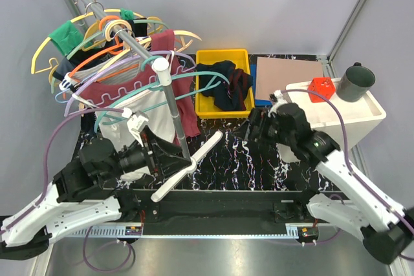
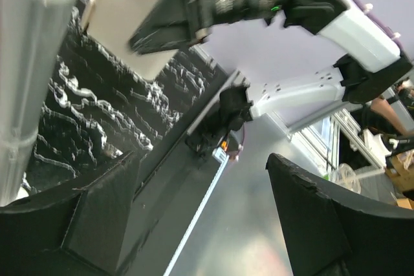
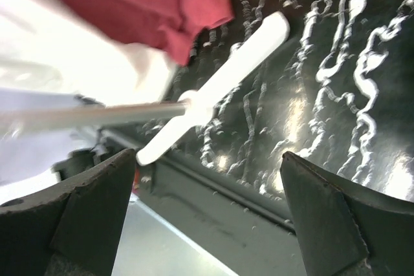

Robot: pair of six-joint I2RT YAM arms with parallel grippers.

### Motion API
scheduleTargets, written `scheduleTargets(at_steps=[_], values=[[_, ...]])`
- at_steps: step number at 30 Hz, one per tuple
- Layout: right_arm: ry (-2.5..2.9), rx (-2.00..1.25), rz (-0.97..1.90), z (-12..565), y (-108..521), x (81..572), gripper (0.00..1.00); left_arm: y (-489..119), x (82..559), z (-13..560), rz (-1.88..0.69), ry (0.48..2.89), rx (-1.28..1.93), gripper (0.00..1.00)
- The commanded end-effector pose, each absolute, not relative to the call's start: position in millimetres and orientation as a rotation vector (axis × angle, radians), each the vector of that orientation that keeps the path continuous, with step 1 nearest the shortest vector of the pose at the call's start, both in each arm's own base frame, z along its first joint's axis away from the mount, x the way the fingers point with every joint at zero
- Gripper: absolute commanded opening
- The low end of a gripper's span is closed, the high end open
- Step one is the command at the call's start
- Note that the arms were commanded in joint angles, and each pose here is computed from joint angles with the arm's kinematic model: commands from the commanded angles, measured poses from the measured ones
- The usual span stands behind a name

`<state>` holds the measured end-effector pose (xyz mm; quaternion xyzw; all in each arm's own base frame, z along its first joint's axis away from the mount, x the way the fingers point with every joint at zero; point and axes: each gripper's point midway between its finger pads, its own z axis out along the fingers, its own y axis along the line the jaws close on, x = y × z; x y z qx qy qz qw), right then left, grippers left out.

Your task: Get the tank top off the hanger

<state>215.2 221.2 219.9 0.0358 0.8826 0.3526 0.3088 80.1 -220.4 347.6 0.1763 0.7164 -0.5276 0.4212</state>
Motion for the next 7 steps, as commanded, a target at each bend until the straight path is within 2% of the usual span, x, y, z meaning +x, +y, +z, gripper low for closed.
scheduleTargets(at_steps=[1, 7], values=[[2.185, 0.132, 1.148, 253, 224, 192, 1.0, -223, 65, 347, -1.438, 1.738, 0.467, 0.86], [2.119, 0.141, 1.387, 260, 229, 159, 1.0, -236, 52, 307, -1.607, 1.749, 0.436, 0.87]])
